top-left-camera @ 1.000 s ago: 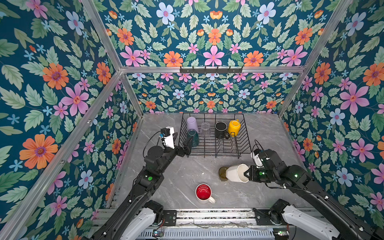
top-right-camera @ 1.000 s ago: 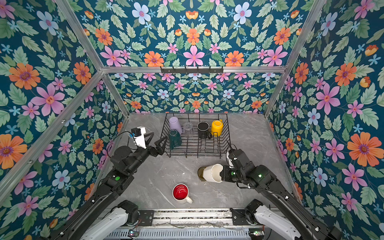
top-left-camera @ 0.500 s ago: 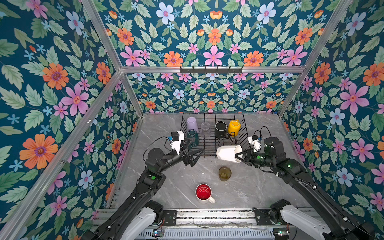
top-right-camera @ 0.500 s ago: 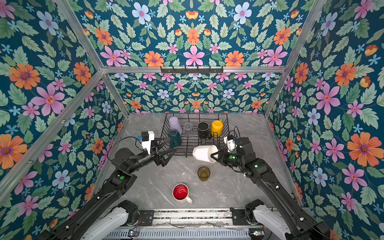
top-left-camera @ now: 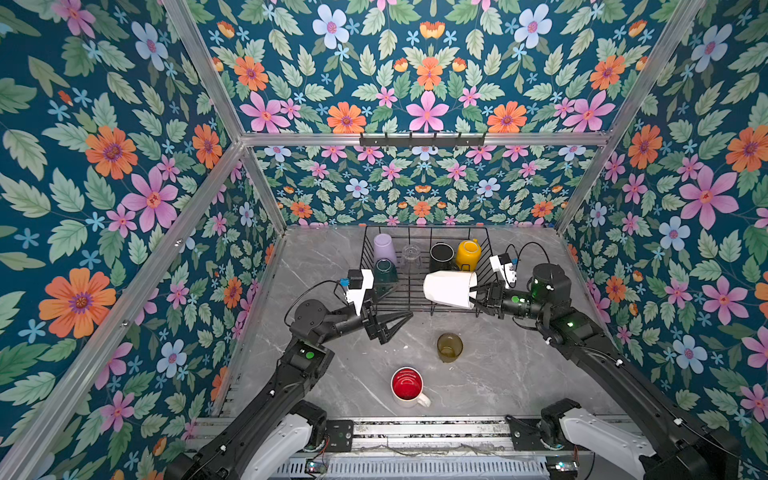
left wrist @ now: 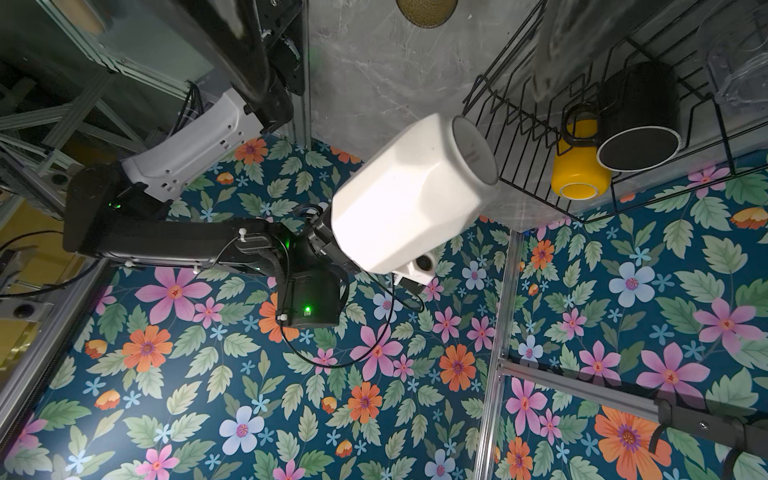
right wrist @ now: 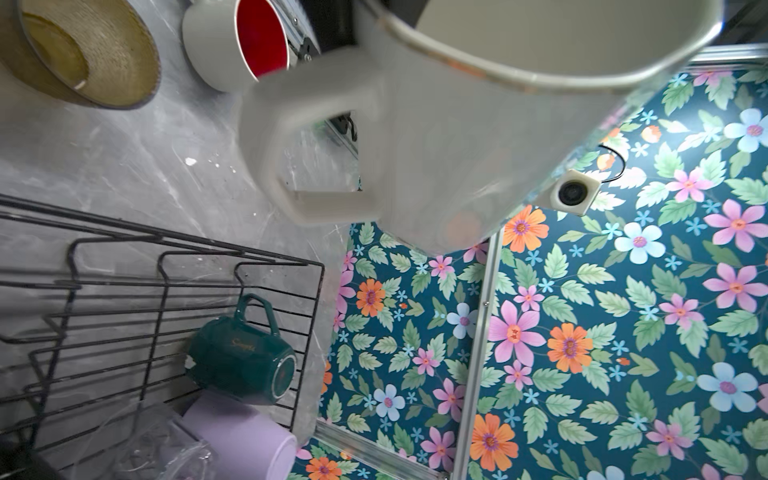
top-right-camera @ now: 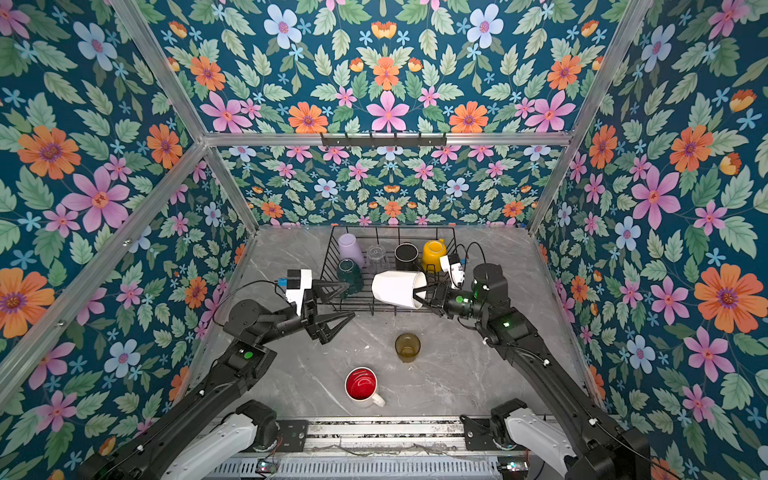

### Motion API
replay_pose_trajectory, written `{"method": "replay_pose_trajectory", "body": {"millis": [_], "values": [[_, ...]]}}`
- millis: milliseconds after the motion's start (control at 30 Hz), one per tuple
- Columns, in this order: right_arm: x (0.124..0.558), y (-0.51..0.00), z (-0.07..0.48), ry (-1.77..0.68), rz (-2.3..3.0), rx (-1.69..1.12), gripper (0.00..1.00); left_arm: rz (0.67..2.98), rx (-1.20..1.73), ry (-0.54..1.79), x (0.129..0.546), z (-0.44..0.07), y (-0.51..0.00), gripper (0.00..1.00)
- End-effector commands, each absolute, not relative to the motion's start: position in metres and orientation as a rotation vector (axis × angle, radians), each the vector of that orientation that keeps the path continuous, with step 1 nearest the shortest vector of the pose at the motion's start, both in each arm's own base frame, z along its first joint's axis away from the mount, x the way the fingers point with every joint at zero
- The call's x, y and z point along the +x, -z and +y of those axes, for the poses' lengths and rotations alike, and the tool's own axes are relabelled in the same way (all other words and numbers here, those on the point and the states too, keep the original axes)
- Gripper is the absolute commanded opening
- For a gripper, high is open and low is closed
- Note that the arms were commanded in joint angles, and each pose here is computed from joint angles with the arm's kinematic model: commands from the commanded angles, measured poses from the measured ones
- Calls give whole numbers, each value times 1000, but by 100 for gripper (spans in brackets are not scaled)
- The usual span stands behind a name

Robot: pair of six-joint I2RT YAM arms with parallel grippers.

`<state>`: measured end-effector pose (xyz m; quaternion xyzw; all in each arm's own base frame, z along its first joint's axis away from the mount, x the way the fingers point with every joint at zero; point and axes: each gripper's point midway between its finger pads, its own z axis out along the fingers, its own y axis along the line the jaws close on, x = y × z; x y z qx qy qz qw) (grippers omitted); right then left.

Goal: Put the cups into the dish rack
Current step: 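Hold the white mug beside the open left gripper, aligning its base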

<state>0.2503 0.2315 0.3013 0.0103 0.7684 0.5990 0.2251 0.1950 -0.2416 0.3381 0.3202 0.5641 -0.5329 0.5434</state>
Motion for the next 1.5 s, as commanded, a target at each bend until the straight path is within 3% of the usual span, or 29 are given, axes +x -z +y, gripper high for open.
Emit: {"method": "replay_pose_trajectory", "body": {"millis": [0,1067,1467], "values": [[245,-339,240,-1748,1970,-126,0,1291,789,1274,190,-242,-346,100],[208,-349,297,-1878,1967,-446,0,1257,833,1304,179,-243,-349,100],[195,-344,310,-1706,1913,-689,0,1240,855,1343,174,-245,-352,100]]}}
